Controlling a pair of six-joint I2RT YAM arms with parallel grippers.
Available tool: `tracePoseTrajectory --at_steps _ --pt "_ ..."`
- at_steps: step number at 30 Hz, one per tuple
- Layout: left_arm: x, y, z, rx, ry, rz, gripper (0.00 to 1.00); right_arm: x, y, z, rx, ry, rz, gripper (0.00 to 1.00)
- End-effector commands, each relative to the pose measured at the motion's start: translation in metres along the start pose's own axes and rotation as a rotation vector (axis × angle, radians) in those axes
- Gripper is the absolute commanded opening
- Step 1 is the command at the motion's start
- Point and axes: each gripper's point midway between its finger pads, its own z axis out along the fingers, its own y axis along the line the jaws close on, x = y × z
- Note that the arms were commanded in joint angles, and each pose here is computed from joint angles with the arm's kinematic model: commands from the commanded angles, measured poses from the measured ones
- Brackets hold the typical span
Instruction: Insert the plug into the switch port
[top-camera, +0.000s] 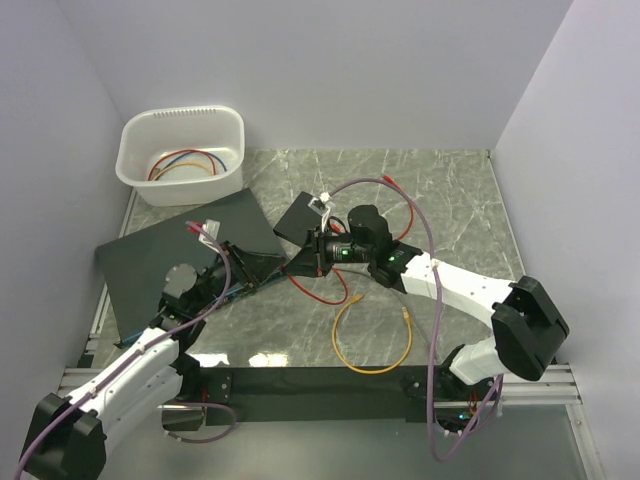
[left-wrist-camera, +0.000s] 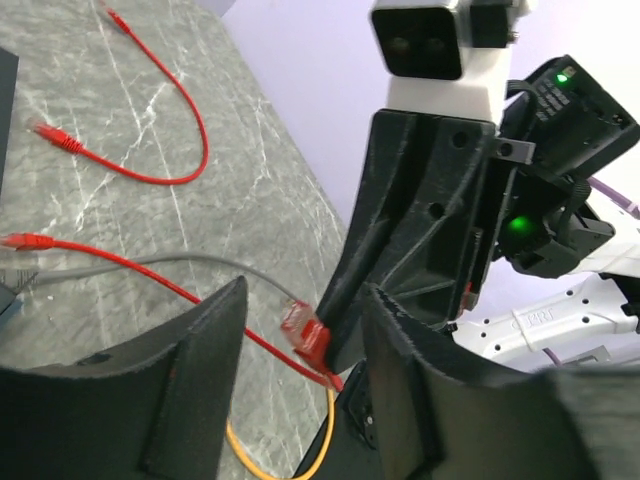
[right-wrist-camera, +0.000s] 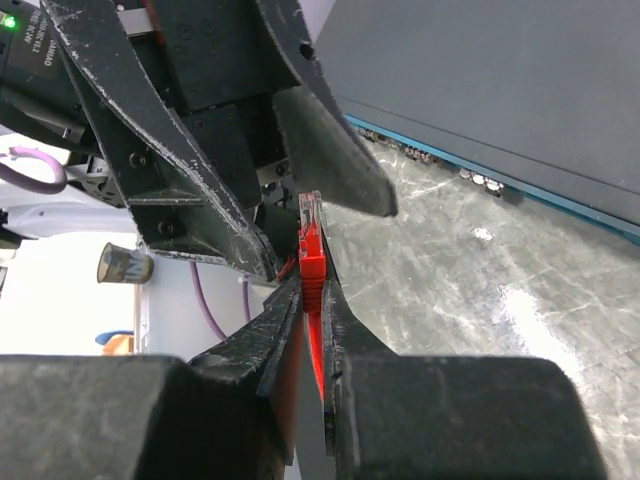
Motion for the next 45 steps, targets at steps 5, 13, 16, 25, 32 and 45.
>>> tracePoseTrajectory --at_steps 5,13,16,25,32,45 --pt "-0.010 -0.016 0.004 0.041 -0.054 0.038 0.28 -0.007 0.007 0.004 -0.045 -0.020 -0.007 0.00" --pt "0.000 0.013 0.007 -0.128 -0.017 -0.022 0.01 -0.017 -0.019 0.001 0.151 -0.022 -0.060 0.34" --pt "0.007 0.041 0.002 -0.301 0.002 -0.102 0.00 -0.027 -0.040 -0.015 0.371 -0.040 -0.132 0.56" --pt "0.018 0.073 -0.002 -0.520 0.038 -0.228 0.01 -0.006 -0.050 -0.021 0.660 0.010 -0.325 0.52" --pt "0.026 0.083 0.000 -0.536 0.049 -0.249 0.01 0.003 -0.047 -0.001 0.662 0.043 -0.347 0.50" --pt "0.026 0.082 0.001 -0.521 0.051 -0.239 0.00 0.015 -0.051 0.039 0.611 0.094 -0.316 0.48"
